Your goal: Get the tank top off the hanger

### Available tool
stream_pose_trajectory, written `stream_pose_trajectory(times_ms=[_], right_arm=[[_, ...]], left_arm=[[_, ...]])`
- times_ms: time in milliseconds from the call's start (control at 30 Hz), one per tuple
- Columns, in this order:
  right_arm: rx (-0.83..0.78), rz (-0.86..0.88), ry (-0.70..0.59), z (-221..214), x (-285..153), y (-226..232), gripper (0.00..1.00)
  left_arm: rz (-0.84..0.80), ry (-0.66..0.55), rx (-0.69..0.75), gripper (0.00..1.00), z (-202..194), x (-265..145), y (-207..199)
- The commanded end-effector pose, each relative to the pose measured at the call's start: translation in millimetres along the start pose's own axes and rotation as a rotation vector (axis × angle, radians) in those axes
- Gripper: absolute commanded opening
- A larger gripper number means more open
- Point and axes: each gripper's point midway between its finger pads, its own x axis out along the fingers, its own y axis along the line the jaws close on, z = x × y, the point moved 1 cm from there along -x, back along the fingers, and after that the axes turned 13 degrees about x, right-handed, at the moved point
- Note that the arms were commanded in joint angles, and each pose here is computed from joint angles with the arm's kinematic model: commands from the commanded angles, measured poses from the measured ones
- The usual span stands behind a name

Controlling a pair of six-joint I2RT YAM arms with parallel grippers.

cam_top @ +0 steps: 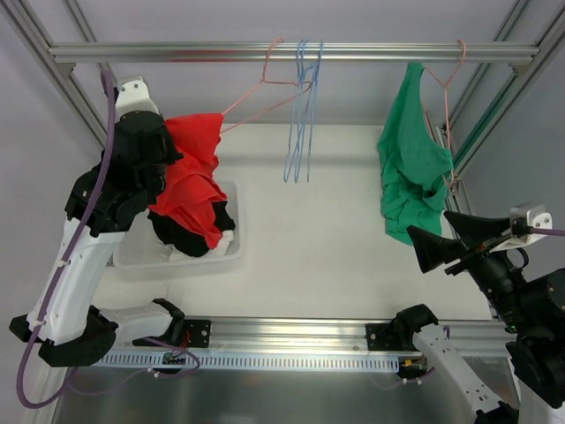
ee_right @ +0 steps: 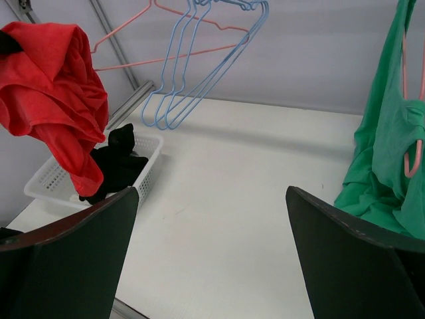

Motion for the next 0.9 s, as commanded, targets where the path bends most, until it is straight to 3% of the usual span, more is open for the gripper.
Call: stream_pose_trajectory(times_ms=[0, 100, 200, 400, 533, 633, 867], right_arm=[[0.011, 0.060, -0.041, 14.3, 8.5, 13.3, 1.00], [0.010, 0.066, -0.038, 13.1, 9.2, 13.8, 0.99], [0.008, 0.067, -0.034, 10.5, 10.2, 12.9, 0.99], [0.012, 0.086, -0.012, 2.5, 12.5, 13.7, 0.99], [0.011, 0.083, -0.010, -0.2, 12.5, 12.2, 1.00], [0.016, 0.090, -0.003, -2.7, 15.4, 12.6, 1.00], [0.040, 0.108, 0.021, -9.4, 24.2, 14.3, 1.00]], left_arm=[[-0.023, 0.048, 0.002, 0.00, -11.0, 21.7, -5.7], [0.016, 0.138, -0.001, 0.00, -54.8, 37.7, -7.6], [0.087, 0.159, -0.071, 0.00, -82.4, 40.1, 1.8], [0.239, 0.251, -0.176, 0.00, -179.3, 49.0, 17.4], [0.320, 0.229, -0.292, 0.00, -210.4, 38.9, 32.0], [0.378, 0.237, -0.289, 0.00, -221.7, 42.6, 40.2], [0.405, 0.419, -0.280, 0.00, -249.2, 81.2, 29.4]])
